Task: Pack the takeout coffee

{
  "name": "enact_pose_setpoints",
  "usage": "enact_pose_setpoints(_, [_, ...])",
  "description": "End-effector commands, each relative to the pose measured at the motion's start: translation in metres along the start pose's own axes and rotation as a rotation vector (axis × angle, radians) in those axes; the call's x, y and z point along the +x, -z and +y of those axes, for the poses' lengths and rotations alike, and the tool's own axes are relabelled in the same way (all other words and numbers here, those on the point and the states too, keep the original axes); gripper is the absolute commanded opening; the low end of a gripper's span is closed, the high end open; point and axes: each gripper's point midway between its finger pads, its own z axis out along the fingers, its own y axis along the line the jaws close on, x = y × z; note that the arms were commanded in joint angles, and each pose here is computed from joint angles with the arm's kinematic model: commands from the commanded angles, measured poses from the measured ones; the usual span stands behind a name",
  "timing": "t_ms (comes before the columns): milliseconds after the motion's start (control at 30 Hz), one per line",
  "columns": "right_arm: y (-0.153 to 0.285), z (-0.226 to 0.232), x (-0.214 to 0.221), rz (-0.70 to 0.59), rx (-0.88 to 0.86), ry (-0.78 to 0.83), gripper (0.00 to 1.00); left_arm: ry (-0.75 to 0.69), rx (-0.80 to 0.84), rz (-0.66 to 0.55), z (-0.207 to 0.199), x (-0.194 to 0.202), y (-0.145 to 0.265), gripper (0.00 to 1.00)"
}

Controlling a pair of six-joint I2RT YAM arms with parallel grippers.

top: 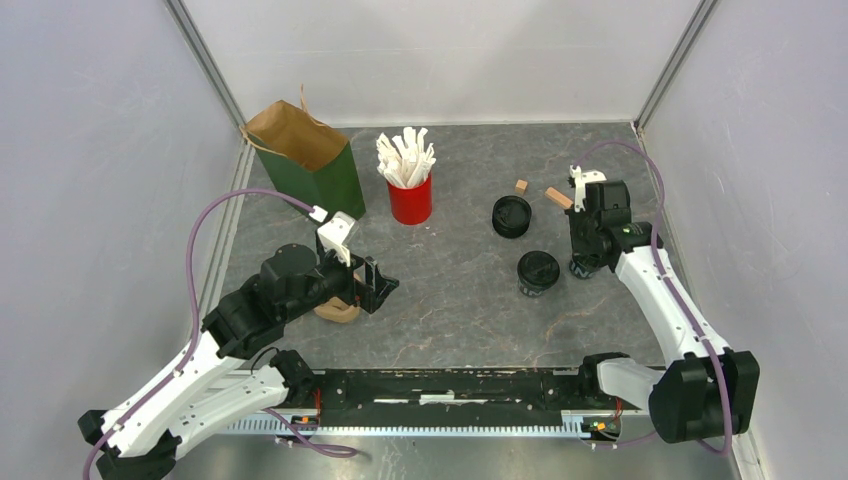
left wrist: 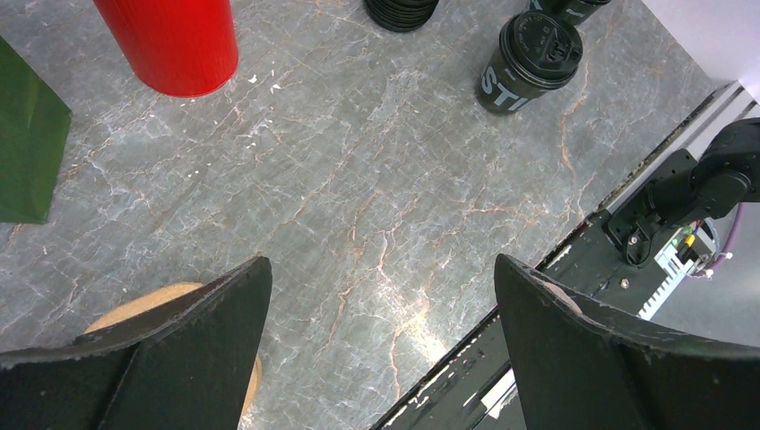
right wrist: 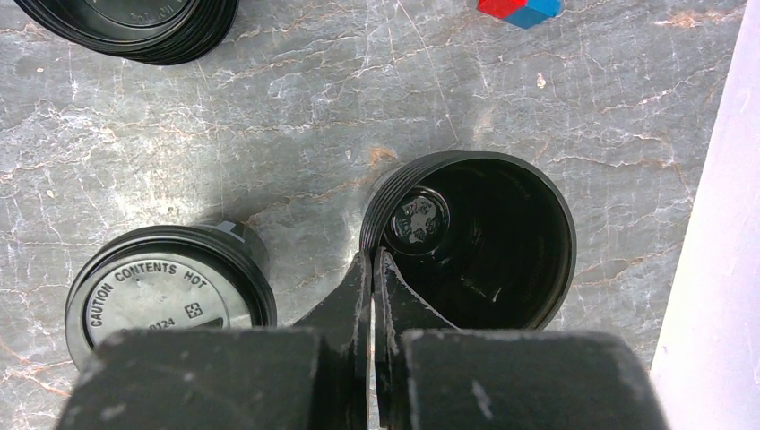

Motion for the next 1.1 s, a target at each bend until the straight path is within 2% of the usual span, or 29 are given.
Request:
enact_pose_setpoints(0, [0.015, -0.007, -0.023, -0.067, 0.038, 0.013, 0.0, -0.053, -0.011, 0.004, 0.004, 0.001, -0.001, 1.0])
enact_pose_setpoints(533, [0.027, -0.009, -0.036, -0.075, 0.054, 0.035, 0.0, -0.054, -0.015, 0.003, 0.004, 0.001, -0.001, 1.0])
enact_pose_setpoints(867, [0.08, -0.018, -0.075, -0.146, 0.075, 0.049, 0.0, -0.051, -0.044, 0.0, 0.009, -0.001, -0.001, 1.0])
enact_pose_setpoints(1067, [0.11, 0.005, -0.101, -0.243, -0.019, 0.047, 0.0, -0.028, -0.122, -0.028, 0.022, -0.006, 0.003, 1.0])
